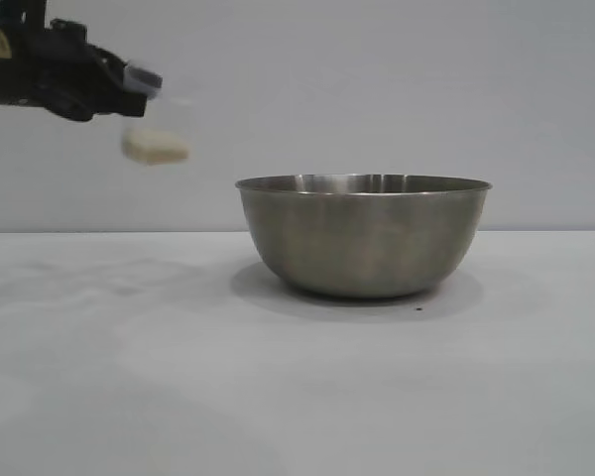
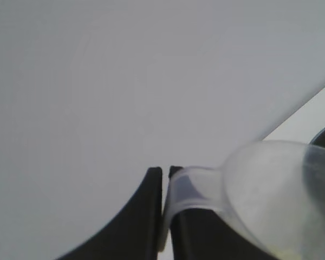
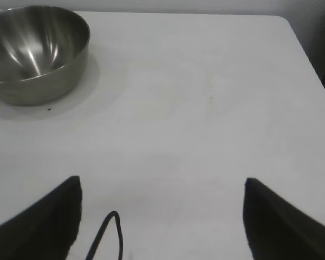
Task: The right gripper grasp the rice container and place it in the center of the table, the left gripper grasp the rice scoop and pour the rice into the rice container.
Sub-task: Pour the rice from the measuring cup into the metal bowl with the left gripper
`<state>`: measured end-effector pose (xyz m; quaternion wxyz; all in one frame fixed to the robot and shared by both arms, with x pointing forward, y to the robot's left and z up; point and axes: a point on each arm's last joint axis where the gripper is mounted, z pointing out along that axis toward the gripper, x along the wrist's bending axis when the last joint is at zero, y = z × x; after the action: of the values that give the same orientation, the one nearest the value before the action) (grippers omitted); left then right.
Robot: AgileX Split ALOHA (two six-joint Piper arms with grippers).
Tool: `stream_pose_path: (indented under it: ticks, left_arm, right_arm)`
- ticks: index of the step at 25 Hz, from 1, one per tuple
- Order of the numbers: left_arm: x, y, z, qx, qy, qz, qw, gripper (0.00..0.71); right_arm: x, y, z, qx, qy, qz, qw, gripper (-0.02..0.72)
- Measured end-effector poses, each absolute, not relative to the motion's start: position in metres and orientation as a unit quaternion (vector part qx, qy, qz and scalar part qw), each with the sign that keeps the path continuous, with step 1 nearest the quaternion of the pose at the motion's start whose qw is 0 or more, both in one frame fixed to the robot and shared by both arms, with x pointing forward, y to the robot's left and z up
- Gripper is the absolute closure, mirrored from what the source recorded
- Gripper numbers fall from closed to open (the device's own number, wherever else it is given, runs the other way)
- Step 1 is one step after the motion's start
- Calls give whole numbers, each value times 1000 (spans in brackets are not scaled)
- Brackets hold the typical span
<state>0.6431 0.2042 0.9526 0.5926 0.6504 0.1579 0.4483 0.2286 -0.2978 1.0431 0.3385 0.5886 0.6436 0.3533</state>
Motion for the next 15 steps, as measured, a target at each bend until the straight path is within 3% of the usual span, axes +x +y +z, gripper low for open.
stream_pose_path:
  ticks: [3,8,15]
  left_arm:
    - [646,176,969,654,74,461,596,710]
    - [648,138,984,667,-40,502,549,710]
    - [643,97,993,651,-231,584,427,710]
  right_arm:
    - [229,-298,1043,589,644,353,338,178]
    - [229,-298,1043,589,644,353,338,178]
    - [229,-298,1043,589,644,353,338,178]
